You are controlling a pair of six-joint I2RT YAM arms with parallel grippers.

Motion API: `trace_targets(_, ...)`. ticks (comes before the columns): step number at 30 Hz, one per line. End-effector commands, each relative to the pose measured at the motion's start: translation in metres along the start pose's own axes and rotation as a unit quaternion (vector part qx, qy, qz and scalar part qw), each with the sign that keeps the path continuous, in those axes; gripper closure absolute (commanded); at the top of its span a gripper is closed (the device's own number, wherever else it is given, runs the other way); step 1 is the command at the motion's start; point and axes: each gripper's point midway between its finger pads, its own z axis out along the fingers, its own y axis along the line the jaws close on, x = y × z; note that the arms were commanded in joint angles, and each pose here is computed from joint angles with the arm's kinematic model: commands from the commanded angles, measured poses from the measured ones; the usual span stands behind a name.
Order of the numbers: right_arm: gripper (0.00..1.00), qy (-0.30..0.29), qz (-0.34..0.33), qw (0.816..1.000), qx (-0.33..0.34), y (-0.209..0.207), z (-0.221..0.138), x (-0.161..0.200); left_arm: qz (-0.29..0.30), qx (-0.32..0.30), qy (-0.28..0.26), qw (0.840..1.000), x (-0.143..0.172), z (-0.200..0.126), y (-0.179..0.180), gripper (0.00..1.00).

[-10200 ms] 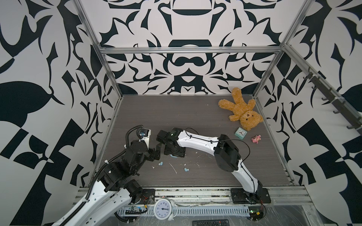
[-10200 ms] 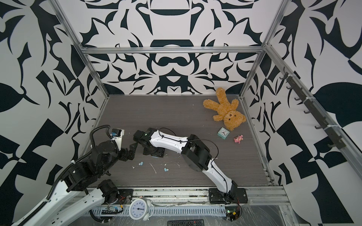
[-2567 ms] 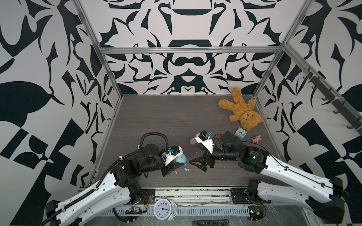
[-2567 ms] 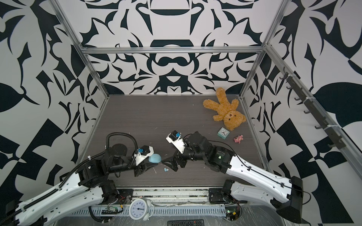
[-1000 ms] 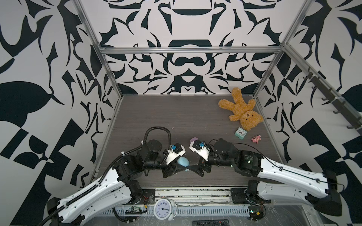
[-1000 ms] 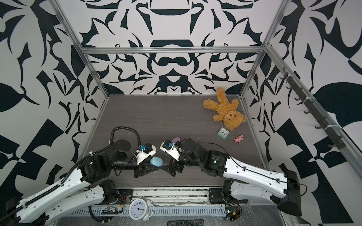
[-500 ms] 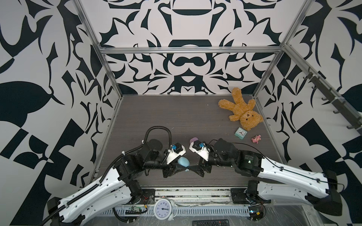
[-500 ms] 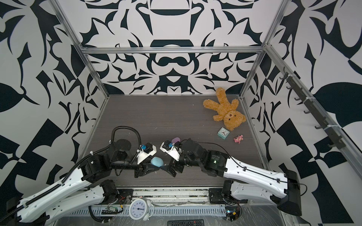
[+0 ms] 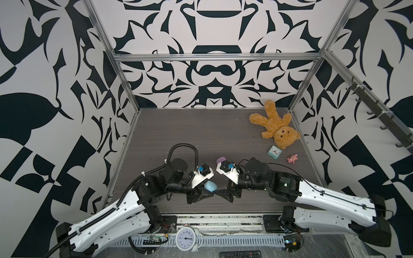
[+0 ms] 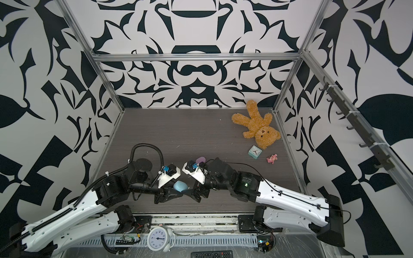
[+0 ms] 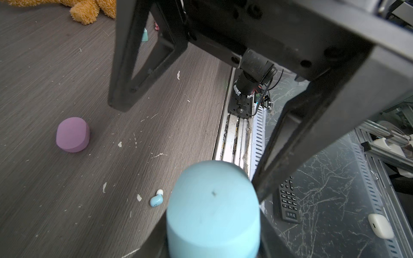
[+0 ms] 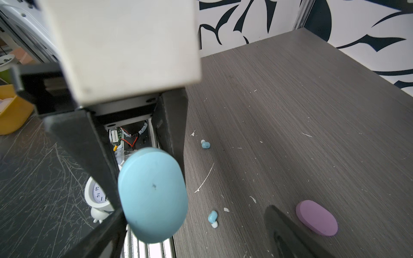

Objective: Insert wireless bluetooth earbuds into charging case
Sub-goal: Open the charging case.

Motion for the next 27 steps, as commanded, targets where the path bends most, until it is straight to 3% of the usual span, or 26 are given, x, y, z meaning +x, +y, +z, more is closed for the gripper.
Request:
trace_targets(1,0.04,-0.041,-0.001,0.997,0.060,-0.025,-0.003,-0.027,0.023,0.071,-0.010,0.997,-0.001,-0.004,-0.029,1.00)
trace_targets(8,0.04,-0.042,-0.006,0.994,0.096,-0.037,-0.006,-0.027,0.043,0.076,-0.031,0.996,-0.002,-0.011,-0.035,1.00)
trace_targets(14,0.09,-0.051,-0.018,0.998,0.009,-0.007,-0.006,-0.034,0.046,0.071,-0.033,0.996,-0.001,-0.010,-0.033,1.00)
trace_targets(27,0.53,-0.052,-0.022,0.997,-0.045,0.012,-0.006,-0.041,0.035,0.058,-0.022,0.997,-0.001,-0.006,-0.026,1.00)
